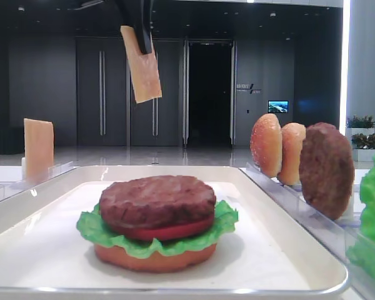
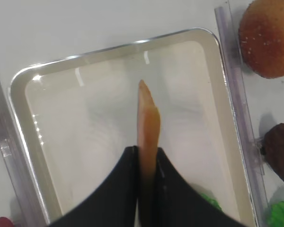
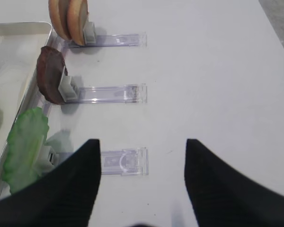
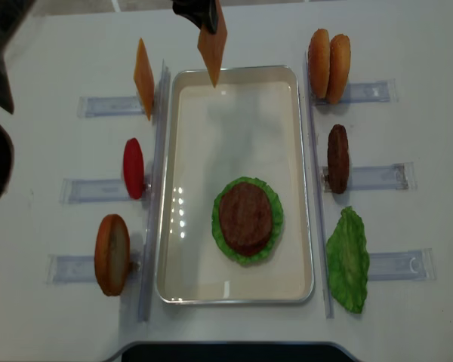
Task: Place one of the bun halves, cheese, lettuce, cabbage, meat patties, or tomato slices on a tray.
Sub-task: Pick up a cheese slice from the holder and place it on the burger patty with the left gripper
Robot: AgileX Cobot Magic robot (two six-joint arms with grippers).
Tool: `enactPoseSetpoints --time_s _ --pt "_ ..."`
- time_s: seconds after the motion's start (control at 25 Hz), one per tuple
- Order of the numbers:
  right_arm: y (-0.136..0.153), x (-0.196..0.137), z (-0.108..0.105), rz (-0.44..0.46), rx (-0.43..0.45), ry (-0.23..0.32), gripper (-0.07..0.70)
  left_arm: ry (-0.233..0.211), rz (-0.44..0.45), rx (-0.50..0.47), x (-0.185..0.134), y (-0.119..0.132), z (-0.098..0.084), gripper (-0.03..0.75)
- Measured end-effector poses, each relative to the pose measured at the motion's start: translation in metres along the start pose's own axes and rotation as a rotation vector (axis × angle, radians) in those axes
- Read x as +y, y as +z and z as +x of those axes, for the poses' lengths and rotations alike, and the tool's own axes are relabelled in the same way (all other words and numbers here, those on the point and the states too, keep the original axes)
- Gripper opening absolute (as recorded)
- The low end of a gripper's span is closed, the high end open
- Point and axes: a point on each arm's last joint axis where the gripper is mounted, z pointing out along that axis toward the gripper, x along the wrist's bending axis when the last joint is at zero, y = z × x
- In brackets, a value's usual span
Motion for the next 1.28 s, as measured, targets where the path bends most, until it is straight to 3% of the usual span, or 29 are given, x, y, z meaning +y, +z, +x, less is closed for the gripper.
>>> enactPoseSetpoints --time_s 0.28,0.48,0.68,0.92,1.28 --pt "0.0 0.0 0.0 0.0 0.0 0.0 0.408 0.048 0.012 -0.029 -0.012 0.001 -0.032 0.034" --pt "0.0 0.0 0.0 0.0 0.0 0.0 0.408 0.058 0.025 -0.062 -0.016 0.0 -0.044 0.034" --pt "0.0 0.0 0.0 0.0 0.0 0.0 0.408 0.068 0.074 -0.029 -0.031 0.005 -0.039 0.034" --pt "0.0 0.0 0.0 0.0 0.0 0.0 0.408 0.068 0.114 0.009 -0.06 -0.009 -0.024 0.034" --pt "0.0 0.0 0.0 0.0 0.0 0.0 0.408 0.011 0.094 -0.082 -0.106 -0.014 -0.012 0.034"
